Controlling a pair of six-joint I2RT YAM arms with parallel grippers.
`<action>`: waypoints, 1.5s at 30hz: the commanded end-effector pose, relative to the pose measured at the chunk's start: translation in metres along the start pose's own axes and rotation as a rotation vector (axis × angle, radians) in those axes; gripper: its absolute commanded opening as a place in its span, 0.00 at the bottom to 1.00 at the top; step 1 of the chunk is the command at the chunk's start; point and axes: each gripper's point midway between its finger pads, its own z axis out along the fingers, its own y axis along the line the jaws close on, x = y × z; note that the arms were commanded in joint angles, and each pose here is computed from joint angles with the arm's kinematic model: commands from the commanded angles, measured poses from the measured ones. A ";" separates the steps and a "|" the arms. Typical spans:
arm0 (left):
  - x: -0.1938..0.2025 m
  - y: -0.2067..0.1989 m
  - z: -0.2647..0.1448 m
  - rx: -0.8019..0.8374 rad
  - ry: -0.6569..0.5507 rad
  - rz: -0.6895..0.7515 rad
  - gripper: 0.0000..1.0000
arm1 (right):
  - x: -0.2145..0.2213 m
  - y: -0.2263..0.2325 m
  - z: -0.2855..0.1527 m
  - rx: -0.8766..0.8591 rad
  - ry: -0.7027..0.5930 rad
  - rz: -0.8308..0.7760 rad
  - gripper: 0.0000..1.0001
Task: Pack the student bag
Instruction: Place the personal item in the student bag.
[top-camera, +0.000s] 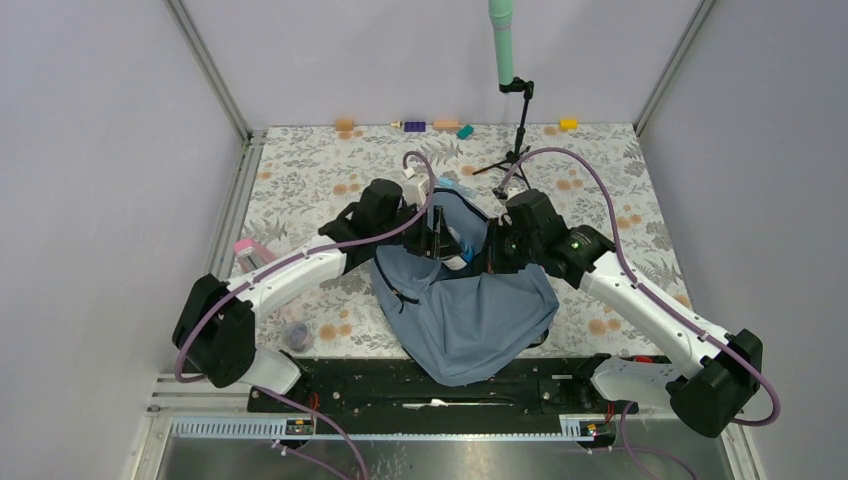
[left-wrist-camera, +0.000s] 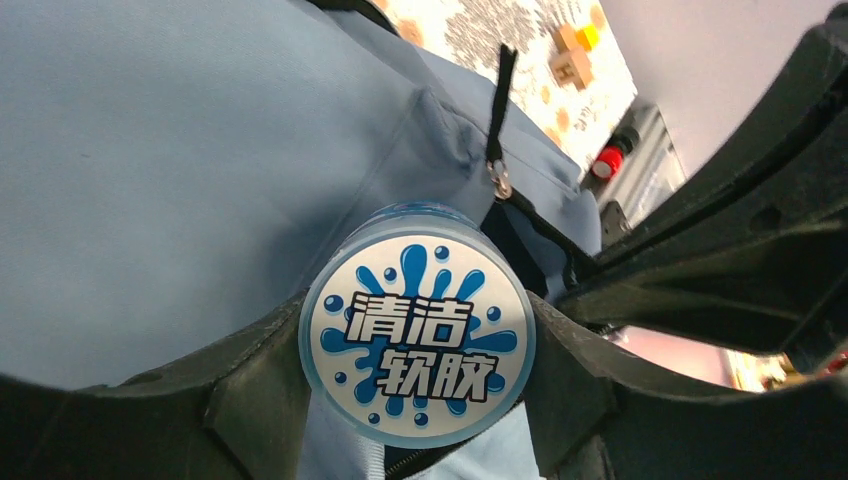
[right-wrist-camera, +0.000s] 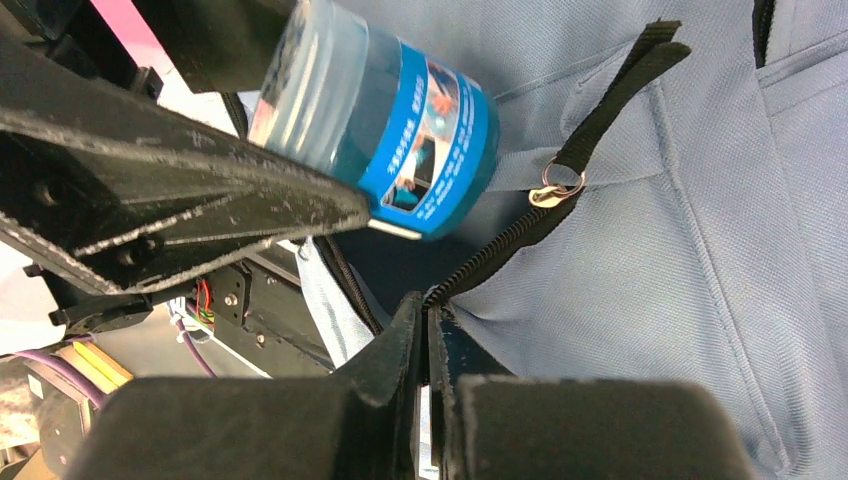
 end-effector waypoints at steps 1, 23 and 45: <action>-0.010 -0.042 -0.003 0.203 0.031 0.043 0.00 | -0.031 0.036 -0.026 -0.129 -0.108 -0.056 0.00; 0.043 -0.021 0.006 0.183 0.271 -0.022 0.38 | -0.038 0.030 -0.020 -0.092 -0.123 -0.096 0.00; 0.008 -0.015 0.004 0.099 0.056 0.068 0.66 | -0.034 0.030 -0.021 -0.095 -0.117 -0.090 0.00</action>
